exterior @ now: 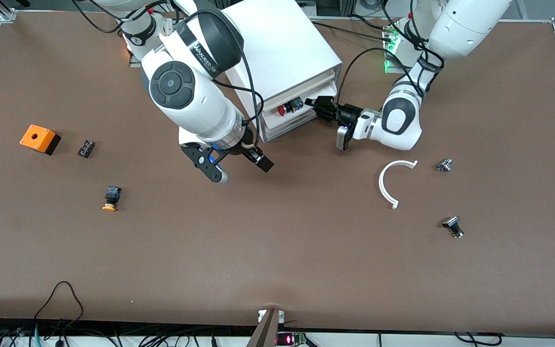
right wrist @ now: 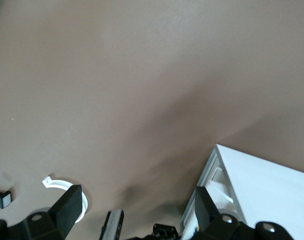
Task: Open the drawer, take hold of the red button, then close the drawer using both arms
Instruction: 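Pull the drawer open with the left gripper while the right gripper hovers, then grasp the red button in the drawer with the right gripper, then lift the red button out with the right gripper while the left gripper withdraws, then set the red button by the yellow button while the left gripper pushes drawer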
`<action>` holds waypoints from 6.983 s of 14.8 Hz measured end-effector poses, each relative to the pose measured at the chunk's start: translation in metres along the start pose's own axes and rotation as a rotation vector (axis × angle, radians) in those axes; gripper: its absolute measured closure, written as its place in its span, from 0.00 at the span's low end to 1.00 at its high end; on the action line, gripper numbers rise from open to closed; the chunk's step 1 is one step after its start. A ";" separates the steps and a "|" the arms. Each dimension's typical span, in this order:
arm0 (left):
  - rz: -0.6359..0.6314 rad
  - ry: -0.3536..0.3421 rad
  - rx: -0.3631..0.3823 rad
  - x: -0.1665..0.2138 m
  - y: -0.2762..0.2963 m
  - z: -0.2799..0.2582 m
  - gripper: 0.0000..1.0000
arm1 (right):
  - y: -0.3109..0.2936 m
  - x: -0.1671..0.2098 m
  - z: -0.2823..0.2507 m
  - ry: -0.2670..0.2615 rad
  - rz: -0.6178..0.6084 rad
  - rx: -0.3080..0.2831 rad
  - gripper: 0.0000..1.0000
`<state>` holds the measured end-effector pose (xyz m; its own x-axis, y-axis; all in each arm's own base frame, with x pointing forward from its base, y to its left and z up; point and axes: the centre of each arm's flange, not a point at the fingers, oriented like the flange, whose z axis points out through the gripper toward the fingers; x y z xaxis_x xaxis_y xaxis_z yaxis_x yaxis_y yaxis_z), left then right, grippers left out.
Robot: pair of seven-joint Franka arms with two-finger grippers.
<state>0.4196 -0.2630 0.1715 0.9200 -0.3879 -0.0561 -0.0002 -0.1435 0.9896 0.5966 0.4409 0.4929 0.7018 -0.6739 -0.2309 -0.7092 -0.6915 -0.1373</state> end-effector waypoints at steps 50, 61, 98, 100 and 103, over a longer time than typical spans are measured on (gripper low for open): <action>-0.392 -0.070 1.236 0.138 0.199 -0.352 0.00 | -0.039 -0.104 0.114 0.108 0.005 0.068 0.57; -0.602 -0.083 1.343 0.149 0.139 -0.317 0.00 | 0.038 0.148 0.001 0.016 -0.477 -0.101 0.57; -0.859 0.309 1.405 0.090 0.123 0.069 0.03 | 0.220 0.338 0.062 0.176 -0.829 -0.082 0.00; -0.848 0.277 1.415 0.081 0.124 0.085 0.03 | 0.220 0.334 0.034 0.200 -0.849 -0.095 0.00; -0.841 0.243 1.425 0.072 0.127 0.099 0.03 | 0.238 0.338 -0.007 0.197 -0.839 -0.122 0.00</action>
<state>0.4468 -0.3996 0.2798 0.8842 0.3428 -0.3174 0.2851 -0.9342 -0.2146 0.6654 0.0460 0.3892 0.9963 0.0454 0.0727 0.0512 -0.9954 -0.0806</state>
